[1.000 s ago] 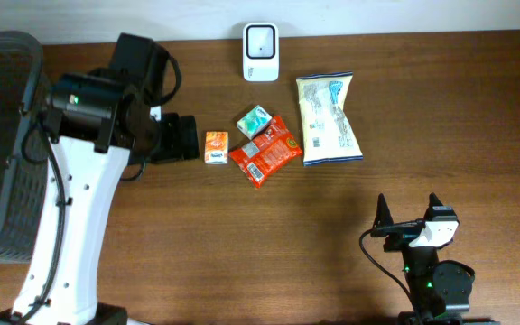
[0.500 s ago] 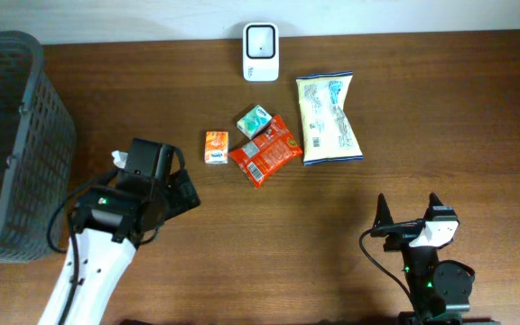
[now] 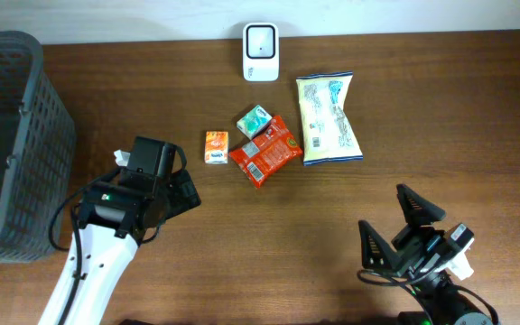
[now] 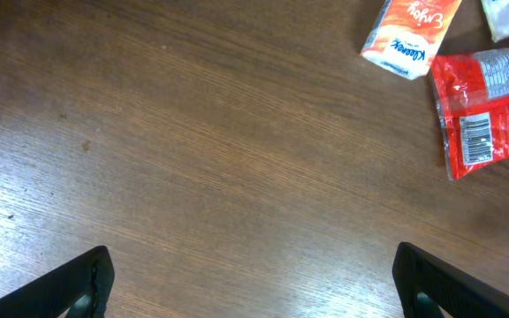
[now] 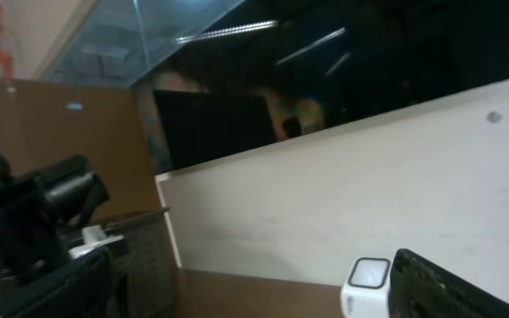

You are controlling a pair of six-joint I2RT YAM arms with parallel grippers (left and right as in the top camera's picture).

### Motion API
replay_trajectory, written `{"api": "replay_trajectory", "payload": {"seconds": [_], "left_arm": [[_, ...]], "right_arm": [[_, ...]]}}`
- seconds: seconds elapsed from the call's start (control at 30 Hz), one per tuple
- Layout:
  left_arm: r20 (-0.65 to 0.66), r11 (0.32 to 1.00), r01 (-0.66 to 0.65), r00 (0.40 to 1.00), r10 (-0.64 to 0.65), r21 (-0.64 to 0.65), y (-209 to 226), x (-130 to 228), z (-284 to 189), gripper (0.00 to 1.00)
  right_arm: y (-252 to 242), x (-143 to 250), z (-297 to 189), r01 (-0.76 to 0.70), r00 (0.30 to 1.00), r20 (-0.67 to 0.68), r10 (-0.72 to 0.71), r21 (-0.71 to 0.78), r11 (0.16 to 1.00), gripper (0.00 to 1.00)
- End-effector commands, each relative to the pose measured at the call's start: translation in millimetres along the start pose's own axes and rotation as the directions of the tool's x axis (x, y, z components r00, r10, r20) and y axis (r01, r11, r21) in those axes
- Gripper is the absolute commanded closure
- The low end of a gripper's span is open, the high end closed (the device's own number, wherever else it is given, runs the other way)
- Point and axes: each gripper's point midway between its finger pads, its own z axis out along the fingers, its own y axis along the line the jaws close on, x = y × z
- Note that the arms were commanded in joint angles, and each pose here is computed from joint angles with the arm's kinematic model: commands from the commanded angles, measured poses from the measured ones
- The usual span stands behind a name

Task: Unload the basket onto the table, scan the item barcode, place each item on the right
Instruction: 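Reach the right gripper to the red candy bag and grasp it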

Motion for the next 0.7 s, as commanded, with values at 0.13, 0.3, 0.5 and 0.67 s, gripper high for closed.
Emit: {"api": "replay_trajectory", "payload": {"seconds": [0.13,0.3,0.5,0.67], "left_arm": [[0.001,1.000,0.010,1.000,-0.010,-0.013,1.7,0.6,1.9,0.01],[0.001,1.000,0.010,1.000,-0.010,-0.013,1.8,0.7,1.9,0.01],[0.001,1.000,0.010,1.000,-0.010,-0.013,1.7,0.6,1.9,0.01],[0.001,1.000,0.010,1.000,-0.010,-0.013,1.7,0.6,1.9,0.01]], "right_arm": [[-16.7,-44.5,51.8,0.159,0.949,-0.293,-0.117,0.123,0.980,0.02],[-21.4,-0.3,120.8,-0.232,0.711,-0.684,0.165,-0.007,0.973,0.02],[-23.4,55.8,178.5,-0.707,0.460,-0.814,0.354,-0.094,0.701,0.02],[-51.3,191.7,159.1,-0.241,0.277,-0.758,0.591,0.540,0.806,0.09]]}}
